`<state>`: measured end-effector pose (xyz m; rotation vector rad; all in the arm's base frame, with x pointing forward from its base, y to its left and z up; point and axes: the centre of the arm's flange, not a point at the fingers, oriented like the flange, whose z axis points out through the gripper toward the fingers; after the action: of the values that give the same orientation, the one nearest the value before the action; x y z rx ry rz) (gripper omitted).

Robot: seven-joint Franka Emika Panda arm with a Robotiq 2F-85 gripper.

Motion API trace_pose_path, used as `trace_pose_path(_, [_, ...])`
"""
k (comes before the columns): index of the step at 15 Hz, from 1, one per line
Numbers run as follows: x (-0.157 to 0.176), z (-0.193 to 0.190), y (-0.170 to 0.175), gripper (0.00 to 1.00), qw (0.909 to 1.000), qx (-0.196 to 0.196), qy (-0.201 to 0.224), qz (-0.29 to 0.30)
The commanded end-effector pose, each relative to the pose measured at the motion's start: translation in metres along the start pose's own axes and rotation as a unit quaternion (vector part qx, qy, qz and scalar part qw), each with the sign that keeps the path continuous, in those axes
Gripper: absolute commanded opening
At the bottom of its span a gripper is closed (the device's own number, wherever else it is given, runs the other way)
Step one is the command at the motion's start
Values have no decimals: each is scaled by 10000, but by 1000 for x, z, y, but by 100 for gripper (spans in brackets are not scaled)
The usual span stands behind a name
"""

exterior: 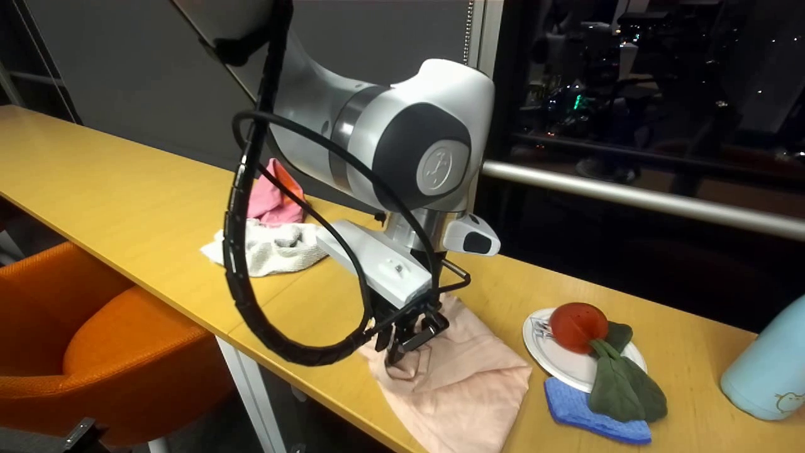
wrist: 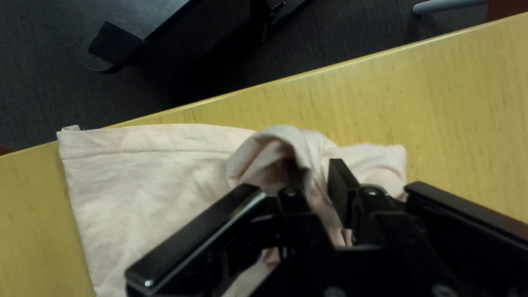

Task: Fold the light pink shirt on the right and then move it to the left

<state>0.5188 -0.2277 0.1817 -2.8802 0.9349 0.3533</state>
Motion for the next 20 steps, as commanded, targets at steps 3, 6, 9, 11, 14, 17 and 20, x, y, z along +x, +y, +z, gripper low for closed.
trace_pose_path(3, [-19,-39,46,71,9975,-296,638,51])
trace_pose_path(6, [-31,-42,80,92,9953,-526,803,131])
trace_pose_path(9, [-37,-18,104,100,9942,-600,847,274])
trace_pose_path(11, [-37,7,109,100,9937,-634,865,334])
trace_pose_path(14, [-36,36,116,100,9922,-673,952,444])
trace_pose_path(17, [-32,59,123,100,9906,-761,1001,541])
trace_pose_path(20, [-27,75,134,100,9889,-845,1047,629])
